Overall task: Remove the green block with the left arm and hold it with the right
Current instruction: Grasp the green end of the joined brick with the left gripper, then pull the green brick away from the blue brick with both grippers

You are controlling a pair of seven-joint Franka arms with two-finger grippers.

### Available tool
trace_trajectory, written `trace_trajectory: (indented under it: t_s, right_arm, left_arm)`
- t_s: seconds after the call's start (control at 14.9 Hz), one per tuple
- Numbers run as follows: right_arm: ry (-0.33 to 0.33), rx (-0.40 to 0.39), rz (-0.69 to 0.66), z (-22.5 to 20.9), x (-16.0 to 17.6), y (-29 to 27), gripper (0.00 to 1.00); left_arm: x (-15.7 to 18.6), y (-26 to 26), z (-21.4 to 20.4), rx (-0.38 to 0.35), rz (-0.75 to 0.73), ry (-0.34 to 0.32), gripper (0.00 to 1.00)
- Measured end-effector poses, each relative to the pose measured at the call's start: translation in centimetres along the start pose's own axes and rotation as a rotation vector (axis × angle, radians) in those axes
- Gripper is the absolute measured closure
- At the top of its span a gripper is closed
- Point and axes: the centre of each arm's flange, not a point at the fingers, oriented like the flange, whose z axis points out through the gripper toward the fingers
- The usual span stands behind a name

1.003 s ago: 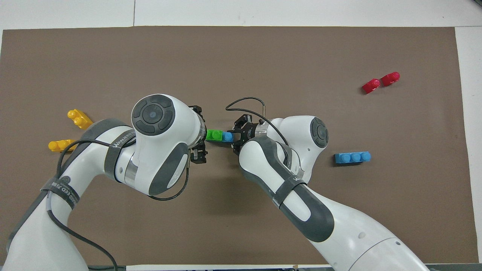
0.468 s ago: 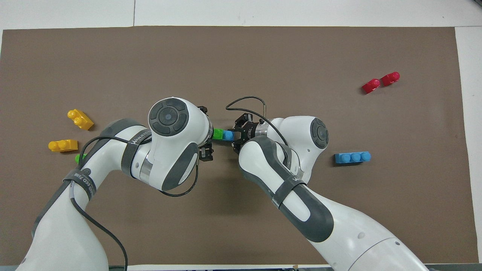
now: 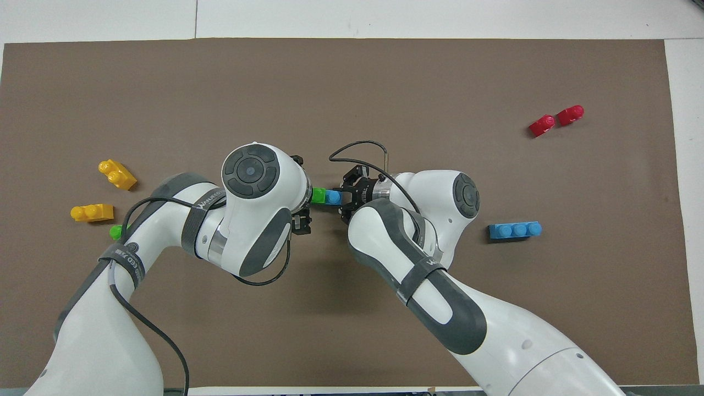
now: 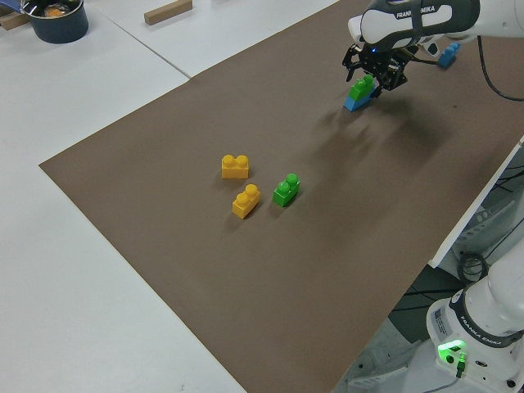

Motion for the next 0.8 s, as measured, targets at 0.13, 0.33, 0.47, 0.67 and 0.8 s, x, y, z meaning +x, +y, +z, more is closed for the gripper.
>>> trace_trajectory:
  t_s: [0.13, 0.33, 0.47, 0.67, 0.8]
  right_arm:
    - [0.0, 0.0, -0.001, 0.0, 0.0, 0.0, 0.66]
    - [0.0, 0.0, -0.002, 0.0, -0.01, 0.0, 0.66]
    - [0.0, 0.0, -0.014, 0.01, -0.03, 0.02, 0.66]
    - [0.0, 0.002, -0.024, 0.0, -0.02, -0.01, 0.66]
    - [0.0, 0.002, -0.024, 0.0, -0.03, -0.01, 0.66]
  left_arm:
    - [-0.01, -0.02, 0.09, -0.005, -0.001, -0.003, 0.19]
    - [-0.26, -0.25, 0.25, -0.011, 0.008, -0.003, 0.36]
    - [-0.23, 0.11, -0.06, -0.036, 0.016, -0.004, 0.59]
    - [-0.29, 0.04, -0.08, -0.038, 0.034, 0.003, 0.65]
    - [-0.28, 0.03, -0.1, -0.038, 0.034, 0.004, 0.65]
